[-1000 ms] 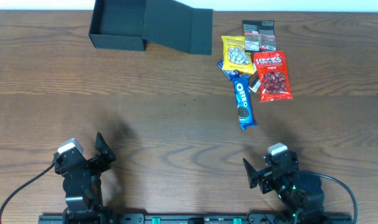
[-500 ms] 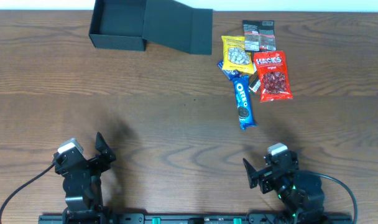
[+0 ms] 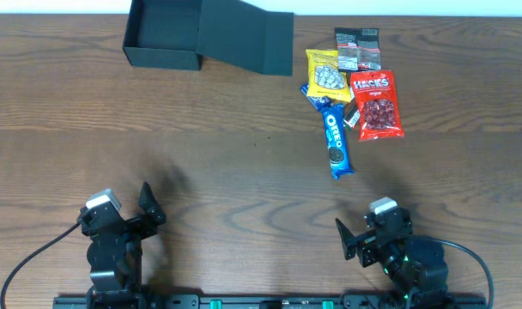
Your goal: Pack container
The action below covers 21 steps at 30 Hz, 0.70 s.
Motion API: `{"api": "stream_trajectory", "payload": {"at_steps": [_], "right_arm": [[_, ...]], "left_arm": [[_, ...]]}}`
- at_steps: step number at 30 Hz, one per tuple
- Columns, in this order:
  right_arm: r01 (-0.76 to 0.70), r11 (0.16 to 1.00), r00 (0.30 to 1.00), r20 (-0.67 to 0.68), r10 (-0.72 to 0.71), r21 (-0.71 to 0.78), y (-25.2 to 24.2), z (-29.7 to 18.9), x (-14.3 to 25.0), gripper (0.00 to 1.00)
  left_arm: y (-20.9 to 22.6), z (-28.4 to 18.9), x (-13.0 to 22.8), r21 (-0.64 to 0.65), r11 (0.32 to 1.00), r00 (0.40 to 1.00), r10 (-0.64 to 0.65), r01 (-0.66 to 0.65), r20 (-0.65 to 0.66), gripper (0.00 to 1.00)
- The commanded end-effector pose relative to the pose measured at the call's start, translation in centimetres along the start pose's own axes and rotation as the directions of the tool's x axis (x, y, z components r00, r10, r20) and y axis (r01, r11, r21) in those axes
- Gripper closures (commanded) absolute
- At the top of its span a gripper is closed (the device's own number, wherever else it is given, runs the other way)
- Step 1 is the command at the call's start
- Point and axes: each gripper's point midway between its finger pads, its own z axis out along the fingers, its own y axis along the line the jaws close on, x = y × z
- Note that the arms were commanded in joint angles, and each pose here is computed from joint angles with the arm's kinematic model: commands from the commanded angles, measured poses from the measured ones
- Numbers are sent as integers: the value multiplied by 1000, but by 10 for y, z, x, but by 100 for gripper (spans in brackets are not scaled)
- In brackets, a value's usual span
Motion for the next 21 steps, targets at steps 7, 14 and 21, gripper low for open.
{"api": "stream_trajectory", "payload": {"at_steps": [7,14,21], "right_arm": [[-23,1000,1000,6,23,21,-4,0,0,1],[-23,1000,1000,6,23,21,-4,0,0,1],[-23,1000,1000,6,23,21,-4,0,0,1]], "left_arm": [[-8,3,12,51,999,999,-4,5,-35,5],[-54,-8,26,317,946,991,-21,63,-134,5],[-72,-22,-11,368,926,993,-44,81,-109,5]]}}
